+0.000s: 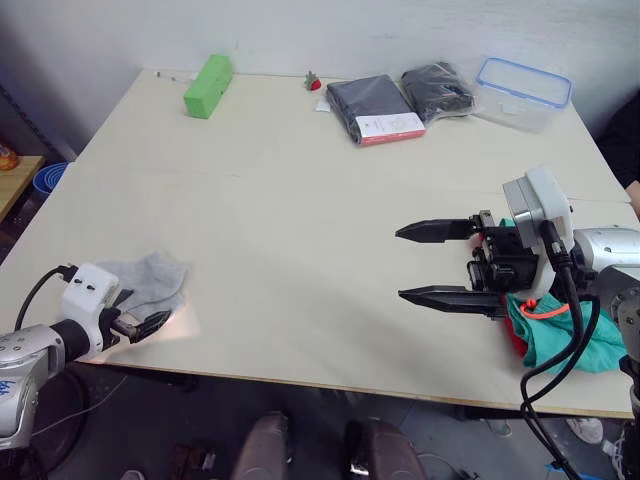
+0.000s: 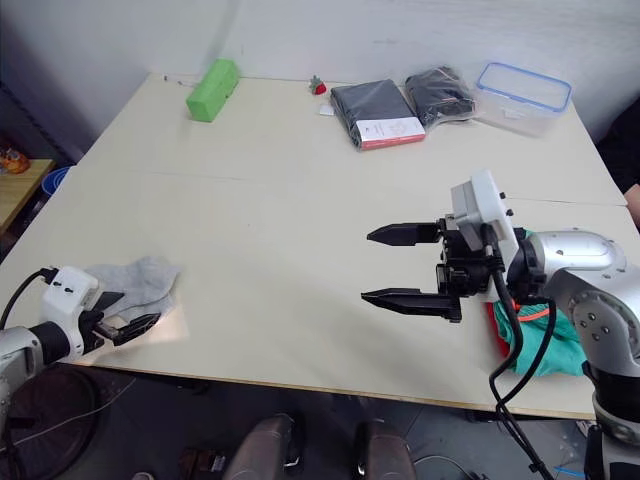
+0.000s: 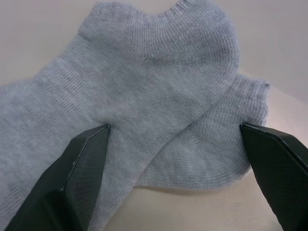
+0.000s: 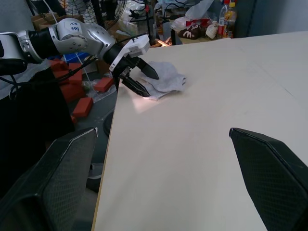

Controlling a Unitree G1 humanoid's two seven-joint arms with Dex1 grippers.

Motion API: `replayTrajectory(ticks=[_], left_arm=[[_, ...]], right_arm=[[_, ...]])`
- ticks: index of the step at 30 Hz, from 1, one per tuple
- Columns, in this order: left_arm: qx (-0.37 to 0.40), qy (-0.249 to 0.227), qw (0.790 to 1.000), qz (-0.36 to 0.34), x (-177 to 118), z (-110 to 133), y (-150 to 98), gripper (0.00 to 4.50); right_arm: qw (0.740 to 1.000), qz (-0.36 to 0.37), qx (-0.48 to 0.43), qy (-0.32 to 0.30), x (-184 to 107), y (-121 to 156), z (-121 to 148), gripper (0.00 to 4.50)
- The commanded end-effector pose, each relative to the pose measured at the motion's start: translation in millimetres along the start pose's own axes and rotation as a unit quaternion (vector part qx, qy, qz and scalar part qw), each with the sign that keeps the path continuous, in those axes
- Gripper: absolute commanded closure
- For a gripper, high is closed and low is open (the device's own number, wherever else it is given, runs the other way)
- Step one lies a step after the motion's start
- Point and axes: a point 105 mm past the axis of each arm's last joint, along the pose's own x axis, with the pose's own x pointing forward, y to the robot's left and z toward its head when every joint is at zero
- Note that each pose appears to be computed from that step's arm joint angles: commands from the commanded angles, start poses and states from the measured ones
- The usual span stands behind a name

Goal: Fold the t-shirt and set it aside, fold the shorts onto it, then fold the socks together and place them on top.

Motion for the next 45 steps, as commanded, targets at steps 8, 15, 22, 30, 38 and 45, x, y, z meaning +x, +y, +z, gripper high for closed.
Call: replayTrajectory(ticks=[8, 15, 22, 30, 38, 45], left_arm=[[-0.046, 0.048, 0.996, -0.057, 9, -19, -16, 2.13], [-0.054, 0.014, 0.99, -0.13, 21, 15, -55, 4.26], [-0.005, -0.018, 0.976, -0.215, 50, 70, -127, 4.48], [0.007, -0.011, 0.967, -0.253, 93, 113, -195, 4.48], [-0.021, -0.008, 0.972, -0.234, 111, 131, -216, 3.71], [-0.03, -0.051, 0.958, -0.281, 76, 149, -205, 1.47]], right_arm=[[0.999, -0.016, -0.031, -0.013, -1, 3, 11, 0.0], [0.999, -0.03, -0.029, -0.003, -4, 7, 5, 0.0], [0.998, -0.047, -0.034, 0.017, -4, 9, -4, 0.0], [0.996, -0.061, -0.045, 0.044, -4, 10, -18, 0.0], [0.995, -0.065, -0.05, 0.062, -1, 14, -29, 0.0], [0.989, -0.081, -0.074, 0.095, 2, 10, -45, 0.0]])
